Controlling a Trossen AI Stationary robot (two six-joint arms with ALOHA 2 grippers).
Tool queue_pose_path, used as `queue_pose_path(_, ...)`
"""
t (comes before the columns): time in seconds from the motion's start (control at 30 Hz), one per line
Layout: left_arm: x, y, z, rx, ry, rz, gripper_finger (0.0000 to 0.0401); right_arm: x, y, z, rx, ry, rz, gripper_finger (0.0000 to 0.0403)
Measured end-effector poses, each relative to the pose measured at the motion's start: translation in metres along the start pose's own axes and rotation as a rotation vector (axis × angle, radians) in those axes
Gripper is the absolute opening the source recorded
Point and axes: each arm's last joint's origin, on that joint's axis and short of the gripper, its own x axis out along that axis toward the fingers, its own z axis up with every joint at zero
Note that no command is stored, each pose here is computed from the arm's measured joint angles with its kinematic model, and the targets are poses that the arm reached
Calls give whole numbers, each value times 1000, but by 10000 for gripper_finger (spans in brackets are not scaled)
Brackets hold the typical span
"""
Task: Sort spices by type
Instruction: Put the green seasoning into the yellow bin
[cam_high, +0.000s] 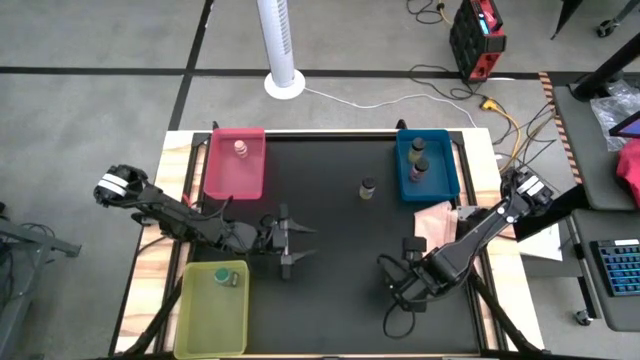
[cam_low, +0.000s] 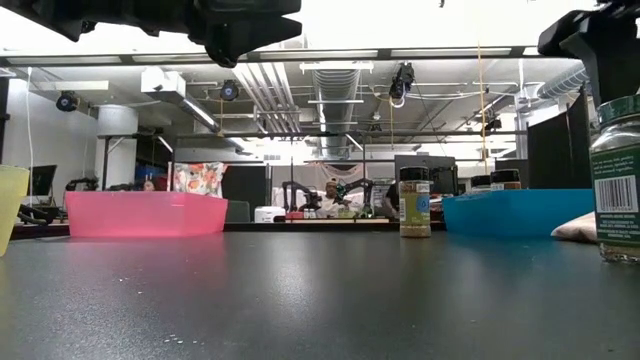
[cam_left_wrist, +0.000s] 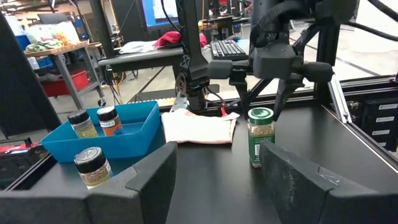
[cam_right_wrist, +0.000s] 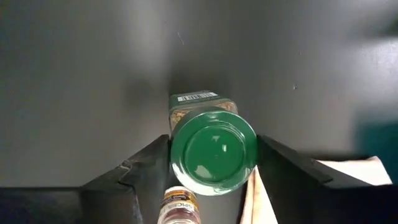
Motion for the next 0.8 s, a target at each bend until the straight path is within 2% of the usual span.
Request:
queue_pose_path(0.23,0,0,-1,3,7,-1,212,14,2,3,-24,44,-27,257)
queue_pose_path(0.3,0,0,-1,4,7,-1,212,16,2,4,-19,59,-17,249)
queue_pose_path(0.43,0,0,-1,4,8,-1,212,9,-1,7,-3,76,34,195)
queue_pose_path(0.53,0,0,-2,7,16,-2,212,1,-1,9,-5,64,60,196)
queue_pose_path(0.63,0,0,-2,-36,22,-6,212,-16,-2,14,-11,-2,64,196)
queue_pose_path(0.8,0,-4,-4,-53,31,-120,222,-52,-4,39,2,-312,-55,196)
